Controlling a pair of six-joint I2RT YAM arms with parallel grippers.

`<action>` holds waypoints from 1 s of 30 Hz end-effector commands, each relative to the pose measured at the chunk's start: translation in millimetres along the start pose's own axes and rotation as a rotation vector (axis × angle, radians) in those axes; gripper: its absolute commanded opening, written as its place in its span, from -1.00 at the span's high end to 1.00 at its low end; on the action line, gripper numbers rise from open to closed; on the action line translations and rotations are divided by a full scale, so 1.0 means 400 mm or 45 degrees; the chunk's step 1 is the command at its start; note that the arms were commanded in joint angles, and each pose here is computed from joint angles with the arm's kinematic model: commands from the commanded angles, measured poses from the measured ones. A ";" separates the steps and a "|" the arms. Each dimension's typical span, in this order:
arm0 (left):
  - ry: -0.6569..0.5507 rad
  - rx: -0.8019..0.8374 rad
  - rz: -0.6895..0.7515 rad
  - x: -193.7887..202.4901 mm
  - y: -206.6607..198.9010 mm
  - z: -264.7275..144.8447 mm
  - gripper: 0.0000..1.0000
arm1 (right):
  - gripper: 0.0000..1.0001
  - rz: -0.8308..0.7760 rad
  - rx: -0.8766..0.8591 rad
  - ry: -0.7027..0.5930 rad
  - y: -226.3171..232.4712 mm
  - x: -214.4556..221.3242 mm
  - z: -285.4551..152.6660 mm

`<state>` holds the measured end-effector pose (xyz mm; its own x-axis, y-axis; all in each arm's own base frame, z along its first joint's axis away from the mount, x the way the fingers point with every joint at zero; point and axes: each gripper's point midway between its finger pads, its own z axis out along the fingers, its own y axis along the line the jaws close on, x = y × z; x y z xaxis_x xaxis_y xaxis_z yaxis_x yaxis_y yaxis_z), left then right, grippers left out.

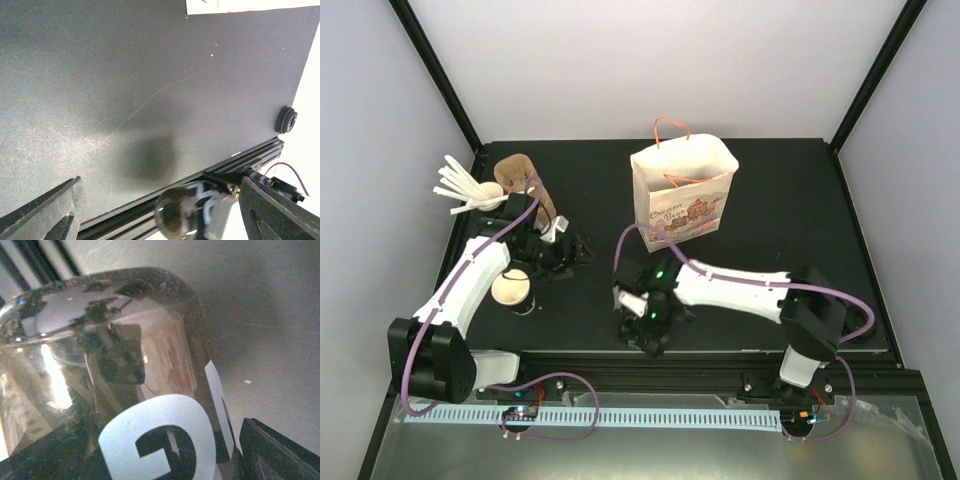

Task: Pack the takeout coffee

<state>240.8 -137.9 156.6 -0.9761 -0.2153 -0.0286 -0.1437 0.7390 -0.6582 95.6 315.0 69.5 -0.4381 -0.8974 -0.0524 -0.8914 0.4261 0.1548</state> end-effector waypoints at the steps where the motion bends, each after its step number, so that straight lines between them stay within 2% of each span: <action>1: -0.028 0.044 0.005 -0.004 -0.012 -0.006 -0.73 | -0.61 0.265 -0.156 -0.113 -0.047 -0.008 -0.074; 8: 0.009 0.247 0.076 0.003 -0.081 0.004 -0.74 | -0.60 0.686 -0.503 -0.267 -0.127 -0.030 -0.161; 13: 0.044 0.381 0.186 0.031 -0.142 0.029 -0.76 | -0.62 1.025 -0.779 -0.269 -0.182 -0.004 -0.178; 18: 0.139 0.441 0.287 0.084 -0.187 0.076 -0.78 | -0.72 1.358 -1.002 -0.245 -0.192 0.055 -0.193; 22: 0.232 0.457 0.380 0.136 -0.219 0.120 -0.78 | -0.70 1.682 -1.261 -0.286 -0.195 0.078 -0.186; 27: 0.316 0.456 0.413 0.159 -0.234 0.157 -0.77 | -0.82 2.084 -1.547 -0.250 -0.215 0.068 -0.161; 30: 0.342 0.447 0.411 0.162 -0.233 0.165 -0.77 | -0.82 2.261 -1.681 -0.333 -0.254 0.040 -0.188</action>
<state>197.0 -253.5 154.2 -0.9844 0.1624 -0.0684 0.1438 0.5162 -0.8443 147.0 231.4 84.1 -0.7152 0.2523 0.6517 0.6865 0.4283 0.5876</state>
